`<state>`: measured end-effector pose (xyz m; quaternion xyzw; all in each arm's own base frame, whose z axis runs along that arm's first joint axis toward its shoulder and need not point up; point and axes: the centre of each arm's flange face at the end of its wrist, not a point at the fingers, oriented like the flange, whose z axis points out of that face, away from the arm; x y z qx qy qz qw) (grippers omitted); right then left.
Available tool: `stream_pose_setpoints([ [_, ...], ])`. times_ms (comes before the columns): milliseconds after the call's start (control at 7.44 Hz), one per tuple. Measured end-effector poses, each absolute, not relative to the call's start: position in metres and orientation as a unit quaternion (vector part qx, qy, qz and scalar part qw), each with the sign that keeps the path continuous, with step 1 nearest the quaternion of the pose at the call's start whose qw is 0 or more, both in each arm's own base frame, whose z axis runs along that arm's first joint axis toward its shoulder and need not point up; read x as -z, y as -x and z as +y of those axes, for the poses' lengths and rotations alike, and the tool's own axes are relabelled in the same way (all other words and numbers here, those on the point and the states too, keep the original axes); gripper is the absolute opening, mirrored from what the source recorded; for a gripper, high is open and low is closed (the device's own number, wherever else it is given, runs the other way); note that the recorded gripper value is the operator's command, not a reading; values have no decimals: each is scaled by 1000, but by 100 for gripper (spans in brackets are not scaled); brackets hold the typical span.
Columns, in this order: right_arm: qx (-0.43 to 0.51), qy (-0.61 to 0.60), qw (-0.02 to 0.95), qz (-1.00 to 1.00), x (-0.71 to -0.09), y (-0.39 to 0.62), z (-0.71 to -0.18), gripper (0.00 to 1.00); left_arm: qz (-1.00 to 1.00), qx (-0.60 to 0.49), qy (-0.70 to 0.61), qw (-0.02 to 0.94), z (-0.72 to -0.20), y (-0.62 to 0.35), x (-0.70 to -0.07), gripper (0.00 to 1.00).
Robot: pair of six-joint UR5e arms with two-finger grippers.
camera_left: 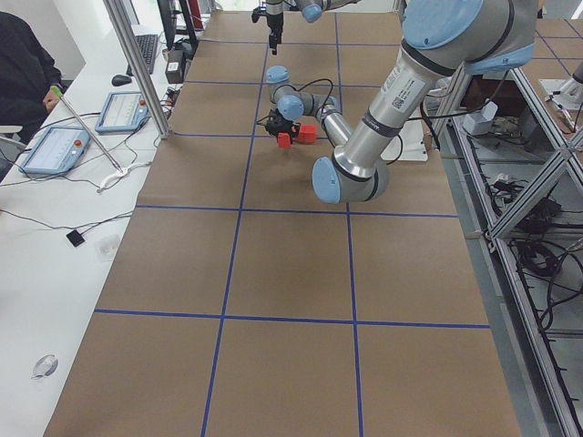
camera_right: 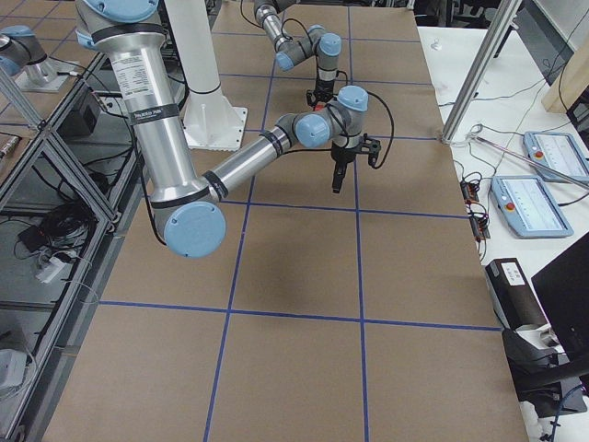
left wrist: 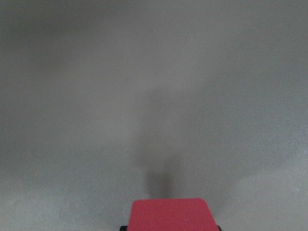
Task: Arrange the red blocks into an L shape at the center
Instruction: 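Lower the red cube beside the cube farther from the robot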
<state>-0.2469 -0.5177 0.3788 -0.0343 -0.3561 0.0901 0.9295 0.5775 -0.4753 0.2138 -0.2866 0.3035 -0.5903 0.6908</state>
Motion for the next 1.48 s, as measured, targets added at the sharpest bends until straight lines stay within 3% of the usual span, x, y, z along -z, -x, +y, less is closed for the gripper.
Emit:
stream_pose_setpoints([
  [1478, -89, 33, 929, -358, -376, 249, -518, 99, 304, 638, 329, 626, -454, -574, -226, 0],
])
